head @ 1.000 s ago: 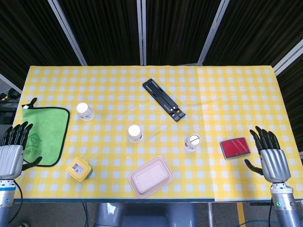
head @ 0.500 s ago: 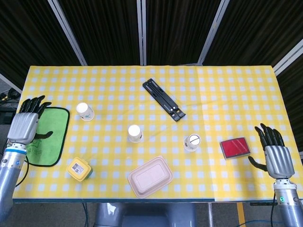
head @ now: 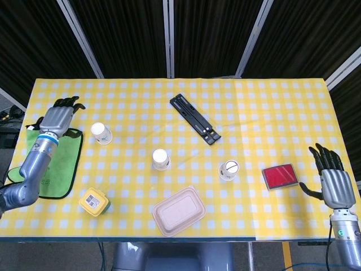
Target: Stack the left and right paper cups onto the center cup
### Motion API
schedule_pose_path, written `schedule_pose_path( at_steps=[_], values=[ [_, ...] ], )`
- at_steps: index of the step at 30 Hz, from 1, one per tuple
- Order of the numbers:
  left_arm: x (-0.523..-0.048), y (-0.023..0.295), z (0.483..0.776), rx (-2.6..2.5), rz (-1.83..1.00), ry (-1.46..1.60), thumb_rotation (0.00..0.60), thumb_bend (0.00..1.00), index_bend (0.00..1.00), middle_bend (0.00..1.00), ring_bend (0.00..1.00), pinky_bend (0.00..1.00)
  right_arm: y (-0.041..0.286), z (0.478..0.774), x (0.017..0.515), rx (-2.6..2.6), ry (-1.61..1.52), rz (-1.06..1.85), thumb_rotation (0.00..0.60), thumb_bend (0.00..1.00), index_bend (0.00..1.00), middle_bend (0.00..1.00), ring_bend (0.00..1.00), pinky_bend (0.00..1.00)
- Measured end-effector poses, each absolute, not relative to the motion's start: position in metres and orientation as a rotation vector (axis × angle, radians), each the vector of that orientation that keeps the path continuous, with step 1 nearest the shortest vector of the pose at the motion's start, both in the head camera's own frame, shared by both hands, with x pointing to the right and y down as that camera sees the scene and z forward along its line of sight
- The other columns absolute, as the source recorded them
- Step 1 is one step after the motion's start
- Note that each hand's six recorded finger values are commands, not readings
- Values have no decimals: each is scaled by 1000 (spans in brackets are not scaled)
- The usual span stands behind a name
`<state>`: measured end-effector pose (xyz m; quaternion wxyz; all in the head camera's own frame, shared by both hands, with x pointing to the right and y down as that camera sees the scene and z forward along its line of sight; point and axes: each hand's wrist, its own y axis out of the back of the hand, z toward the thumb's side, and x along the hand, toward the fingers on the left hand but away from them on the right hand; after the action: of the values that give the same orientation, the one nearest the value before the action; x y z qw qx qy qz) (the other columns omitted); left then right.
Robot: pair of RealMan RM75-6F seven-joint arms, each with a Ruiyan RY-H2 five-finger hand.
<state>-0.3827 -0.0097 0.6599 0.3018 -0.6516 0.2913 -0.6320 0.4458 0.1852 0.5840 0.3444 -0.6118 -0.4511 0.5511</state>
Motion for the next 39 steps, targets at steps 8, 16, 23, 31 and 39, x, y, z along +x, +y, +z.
schedule_pose_path(
  at_steps=[8,16,23,31,39],
  values=[
    [-348,-14,693,-1755,-1710,641,600,277,285,0,0,0,182,586,451,-1588,-1180,1445,600,119,0,0,0,0],
    [-342,-11,707,-1733,-1737,594,600,277,299,0,0,0,181,588,453,-1588,-1186,1454,600,118,0,0,0,0],
    [-349,-12,714,-1702,-1775,582,600,277,303,0,0,0,182,588,451,-1591,-1179,1455,600,119,0,0,0,0],
    [-342,-12,722,-1705,-1776,563,600,293,351,0,0,0,183,586,450,-1590,-1185,1445,600,118,0,0,0,0],
    [-338,-12,722,-1707,-1767,565,600,381,413,0,0,0,183,583,451,-1588,-1195,1435,600,118,0,0,0,0]
  ],
)
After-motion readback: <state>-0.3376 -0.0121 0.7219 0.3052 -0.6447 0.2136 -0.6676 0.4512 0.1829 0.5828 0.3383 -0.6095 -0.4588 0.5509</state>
